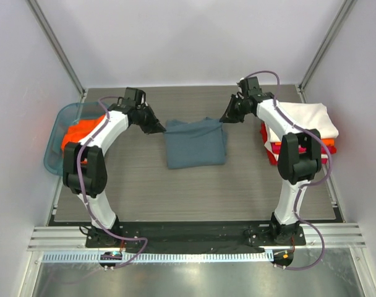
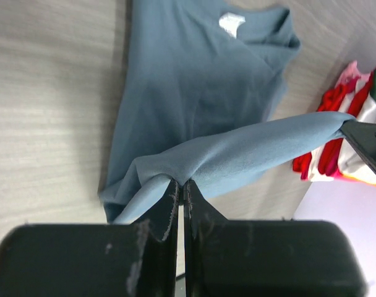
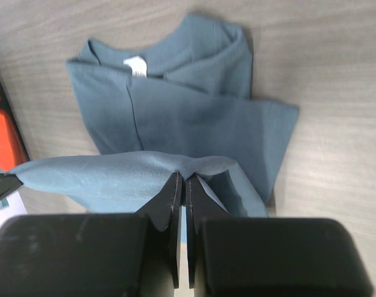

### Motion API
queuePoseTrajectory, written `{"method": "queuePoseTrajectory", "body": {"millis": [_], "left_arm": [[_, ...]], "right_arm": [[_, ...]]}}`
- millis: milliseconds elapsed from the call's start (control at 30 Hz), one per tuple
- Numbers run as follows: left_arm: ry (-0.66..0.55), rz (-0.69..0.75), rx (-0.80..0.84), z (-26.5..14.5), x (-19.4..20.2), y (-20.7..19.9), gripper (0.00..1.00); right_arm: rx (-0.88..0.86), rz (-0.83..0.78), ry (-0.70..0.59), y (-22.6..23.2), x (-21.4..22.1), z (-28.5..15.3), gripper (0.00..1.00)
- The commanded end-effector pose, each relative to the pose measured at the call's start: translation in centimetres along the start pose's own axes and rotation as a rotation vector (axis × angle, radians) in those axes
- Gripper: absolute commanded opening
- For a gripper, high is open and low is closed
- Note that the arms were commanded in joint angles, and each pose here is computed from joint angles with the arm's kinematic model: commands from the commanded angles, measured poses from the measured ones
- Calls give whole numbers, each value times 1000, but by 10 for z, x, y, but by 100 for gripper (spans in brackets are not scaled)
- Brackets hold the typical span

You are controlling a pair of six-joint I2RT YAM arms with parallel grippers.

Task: Fold and stack the t-shirts
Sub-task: Fold the tshirt, then neatly place the folded tshirt to the corner

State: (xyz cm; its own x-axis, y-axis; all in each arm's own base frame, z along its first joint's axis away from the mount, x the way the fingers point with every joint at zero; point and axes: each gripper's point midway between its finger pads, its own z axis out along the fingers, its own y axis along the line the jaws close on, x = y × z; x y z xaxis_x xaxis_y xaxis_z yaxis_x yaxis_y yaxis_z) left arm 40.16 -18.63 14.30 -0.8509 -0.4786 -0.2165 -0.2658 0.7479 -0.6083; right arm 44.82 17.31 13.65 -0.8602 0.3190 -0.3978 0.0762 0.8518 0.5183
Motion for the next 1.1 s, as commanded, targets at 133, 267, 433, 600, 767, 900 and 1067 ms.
{"method": "queuePoseTrajectory", "body": {"millis": [133,267,433,600,767,900,1067], "left_arm": [[-37,9,73,11,-43,-25,0],[-37,-5,75,24,-55,-27,0],[-65,-38,64,43,-80,-18,2],[-141,-38,95,66,-120,-15,60],[-146,-18,103,54,-111,-20,79],[-148,17,103,51,-93,-16,79],[-78,45,83,73,-64,-8,77]], "right_arm": [[-30,21,-102,6,-56,5,1],[-34,39,-99,1,-65,18,1],[-56,56,-67,-3,-71,50,9],[-159,44,-133,4,-99,75,47],[-122,-20,-179,-10,-97,73,62],[-150,-42,-188,-17,-78,70,62],[-236,-58,-144,-16,-57,83,62]]}}
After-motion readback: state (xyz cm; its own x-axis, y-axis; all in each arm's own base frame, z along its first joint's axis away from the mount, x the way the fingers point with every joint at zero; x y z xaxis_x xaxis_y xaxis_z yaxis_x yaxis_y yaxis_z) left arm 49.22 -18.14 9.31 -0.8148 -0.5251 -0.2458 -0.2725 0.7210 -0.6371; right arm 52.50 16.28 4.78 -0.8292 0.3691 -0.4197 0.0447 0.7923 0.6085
